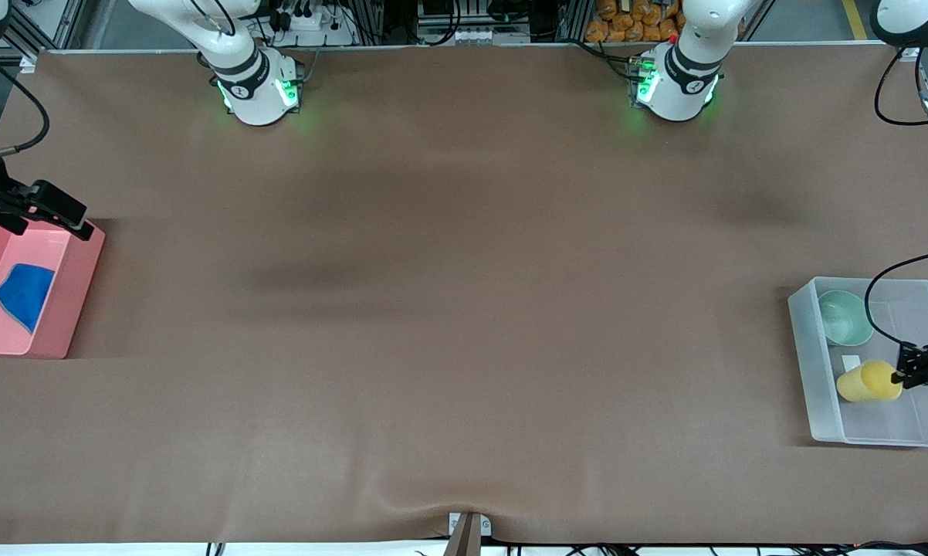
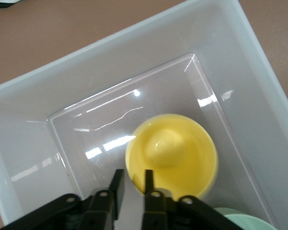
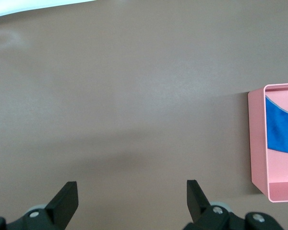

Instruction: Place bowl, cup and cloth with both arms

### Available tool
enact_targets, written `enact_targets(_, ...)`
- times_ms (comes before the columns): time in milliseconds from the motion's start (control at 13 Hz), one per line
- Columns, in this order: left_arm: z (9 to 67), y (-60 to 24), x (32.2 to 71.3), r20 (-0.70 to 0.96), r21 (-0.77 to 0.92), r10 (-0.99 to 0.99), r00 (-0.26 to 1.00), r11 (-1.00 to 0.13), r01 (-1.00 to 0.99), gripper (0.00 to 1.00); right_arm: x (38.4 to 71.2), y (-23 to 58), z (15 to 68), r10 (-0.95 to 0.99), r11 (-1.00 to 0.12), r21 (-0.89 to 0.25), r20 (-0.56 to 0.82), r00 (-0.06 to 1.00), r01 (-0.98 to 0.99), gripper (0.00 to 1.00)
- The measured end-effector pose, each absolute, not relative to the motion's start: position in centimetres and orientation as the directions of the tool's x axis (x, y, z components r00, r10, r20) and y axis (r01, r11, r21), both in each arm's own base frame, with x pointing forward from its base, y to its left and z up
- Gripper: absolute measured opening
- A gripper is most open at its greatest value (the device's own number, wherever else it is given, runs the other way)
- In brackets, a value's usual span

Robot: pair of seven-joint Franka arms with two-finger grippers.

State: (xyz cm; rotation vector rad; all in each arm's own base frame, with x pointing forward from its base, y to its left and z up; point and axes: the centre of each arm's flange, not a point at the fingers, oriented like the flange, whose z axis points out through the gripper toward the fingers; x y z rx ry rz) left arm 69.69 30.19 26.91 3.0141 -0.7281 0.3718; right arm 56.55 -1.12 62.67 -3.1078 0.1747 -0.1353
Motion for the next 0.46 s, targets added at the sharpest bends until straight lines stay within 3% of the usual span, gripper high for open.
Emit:
enact_targets(231,30.1,29.1,70.2,0.227,-0.024,-0.46,0.858,-0.884,-0.468,0.64,56.5,-1.0,62.7,-0.111,-0.994,-0.03,0.084,0.99,-0.109,1.0)
enact_targets(462,39.2,24.8,70.5,0.217,-0.012,-0.432,0.876,-0.898,-0.44,0.98,56.5,-1.0,62.7,-0.111,-0.994,-0.029,0.084,0.99,-0.109,1.0)
